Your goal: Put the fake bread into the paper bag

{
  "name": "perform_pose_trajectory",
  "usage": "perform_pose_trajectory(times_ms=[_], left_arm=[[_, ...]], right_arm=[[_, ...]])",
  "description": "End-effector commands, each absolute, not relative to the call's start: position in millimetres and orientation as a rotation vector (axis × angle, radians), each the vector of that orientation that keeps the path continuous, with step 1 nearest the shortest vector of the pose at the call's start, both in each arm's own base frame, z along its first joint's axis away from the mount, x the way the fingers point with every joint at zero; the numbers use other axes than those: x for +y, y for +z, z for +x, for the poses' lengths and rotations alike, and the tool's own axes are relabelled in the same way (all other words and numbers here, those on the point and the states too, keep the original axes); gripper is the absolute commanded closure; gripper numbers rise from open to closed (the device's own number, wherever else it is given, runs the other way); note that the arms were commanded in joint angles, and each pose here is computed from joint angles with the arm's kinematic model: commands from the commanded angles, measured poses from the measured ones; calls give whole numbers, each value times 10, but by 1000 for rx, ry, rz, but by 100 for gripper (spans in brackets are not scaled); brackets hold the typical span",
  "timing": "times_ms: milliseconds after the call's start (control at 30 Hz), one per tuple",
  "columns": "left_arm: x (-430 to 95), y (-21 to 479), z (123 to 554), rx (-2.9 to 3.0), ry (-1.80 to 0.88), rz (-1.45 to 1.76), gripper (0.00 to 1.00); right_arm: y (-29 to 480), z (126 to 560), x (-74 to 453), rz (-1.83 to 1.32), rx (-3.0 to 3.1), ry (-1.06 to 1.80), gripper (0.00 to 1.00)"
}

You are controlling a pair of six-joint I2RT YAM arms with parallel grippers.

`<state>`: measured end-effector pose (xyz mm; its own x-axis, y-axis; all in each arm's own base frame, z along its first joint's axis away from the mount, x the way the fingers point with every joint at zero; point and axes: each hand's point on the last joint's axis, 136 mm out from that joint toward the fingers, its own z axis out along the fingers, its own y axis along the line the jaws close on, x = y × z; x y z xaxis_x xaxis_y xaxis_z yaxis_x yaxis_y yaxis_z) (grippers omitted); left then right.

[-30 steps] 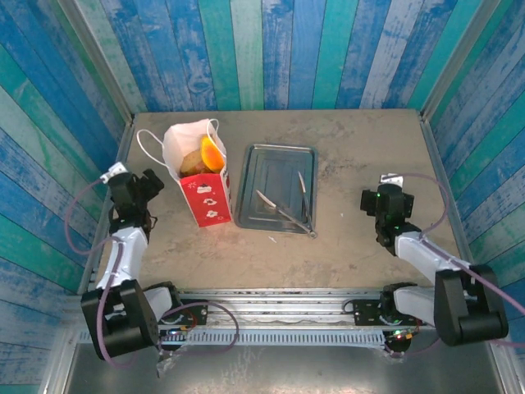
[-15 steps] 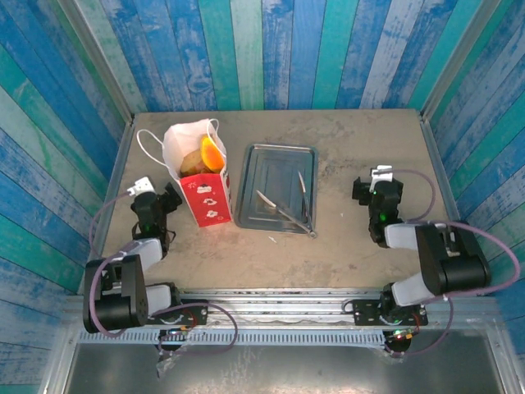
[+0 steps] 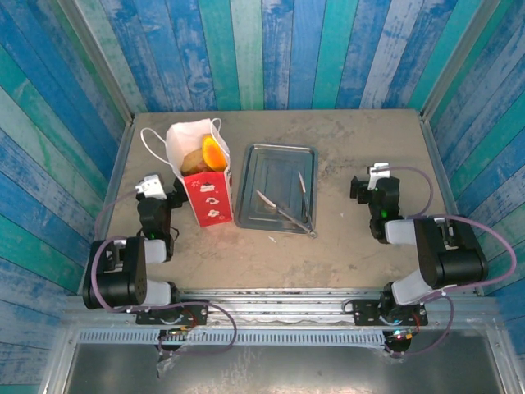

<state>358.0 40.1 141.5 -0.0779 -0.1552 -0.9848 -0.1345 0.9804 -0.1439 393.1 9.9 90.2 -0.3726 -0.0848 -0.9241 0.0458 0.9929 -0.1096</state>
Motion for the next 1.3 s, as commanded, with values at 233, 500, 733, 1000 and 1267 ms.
perform_pose_trajectory(times_ms=[233,500,733,1000,1267], left_arm=[[254,1323,3693,1670,-14,-128,6],[186,1283,3794,1713,31,-109,6],[100,1282,3825,1723,9,-58,6],[102,1285,3826,1722,10,-58,6],[103,1270,3824,1727,11,-59,6]], right_arm=[[984,3972,99,-33,1925,-135,0],[987,3973,97,-34,1924,-137,0],[988,3973,97,-33,1924,-137,0],[985,3972,98,-34,1925,-136,0],[984,3973,99,-34,1925,-137,0]])
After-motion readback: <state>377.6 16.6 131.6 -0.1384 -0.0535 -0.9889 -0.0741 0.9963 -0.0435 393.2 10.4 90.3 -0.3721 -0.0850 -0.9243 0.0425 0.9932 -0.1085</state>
